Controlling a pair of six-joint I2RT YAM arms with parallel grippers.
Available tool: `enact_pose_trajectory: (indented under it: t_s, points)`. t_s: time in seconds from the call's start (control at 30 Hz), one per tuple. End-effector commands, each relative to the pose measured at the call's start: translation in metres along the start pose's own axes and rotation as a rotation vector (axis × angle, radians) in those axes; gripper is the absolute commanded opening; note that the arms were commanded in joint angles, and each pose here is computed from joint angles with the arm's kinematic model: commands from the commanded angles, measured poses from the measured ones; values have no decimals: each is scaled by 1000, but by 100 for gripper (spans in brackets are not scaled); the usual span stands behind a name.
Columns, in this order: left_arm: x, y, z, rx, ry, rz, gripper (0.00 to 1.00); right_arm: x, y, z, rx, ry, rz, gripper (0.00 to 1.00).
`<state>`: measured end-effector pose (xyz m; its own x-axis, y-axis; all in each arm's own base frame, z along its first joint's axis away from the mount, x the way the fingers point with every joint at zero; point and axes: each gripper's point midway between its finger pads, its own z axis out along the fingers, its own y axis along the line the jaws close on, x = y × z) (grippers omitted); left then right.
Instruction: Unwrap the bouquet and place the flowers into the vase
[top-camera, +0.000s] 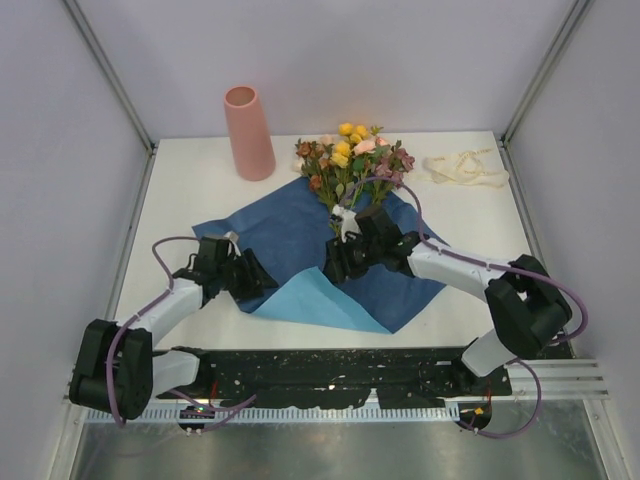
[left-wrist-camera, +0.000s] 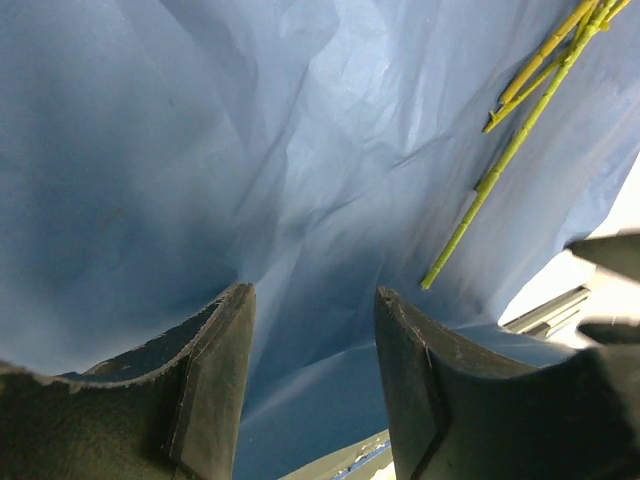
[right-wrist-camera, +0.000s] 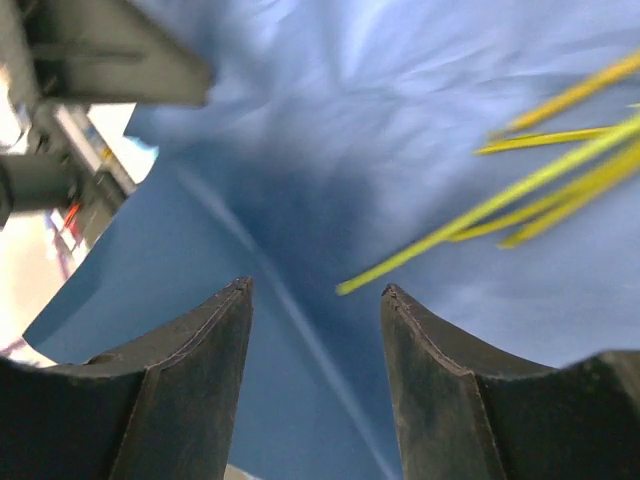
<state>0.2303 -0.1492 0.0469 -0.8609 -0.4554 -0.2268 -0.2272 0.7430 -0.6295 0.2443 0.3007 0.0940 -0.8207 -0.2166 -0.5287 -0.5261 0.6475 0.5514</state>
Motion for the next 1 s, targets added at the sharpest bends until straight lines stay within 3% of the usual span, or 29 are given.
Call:
enact_pose_trajectory:
  t_s: [0.0, 0.17, 0.4, 0.73, 0.97]
  points:
    - [-13, -4, 1, -15, -36, 32, 55, 46, 77, -9, -250, 78, -172, 59]
    - [-21, 2, 2, -74, -44, 37, 56, 117, 75, -7, -214, 159, -164, 59]
    - [-34, 15, 5, -187, -64, 33, 56, 146, 29, -1, -38, 145, -100, 57]
    - [-58, 39, 11, -372, -125, -14, 59, 139, -20, -16, 254, 8, -102, 57]
    - [-69, 30, 18, -367, -125, -57, 58, 98, 8, -46, 207, -183, -29, 57]
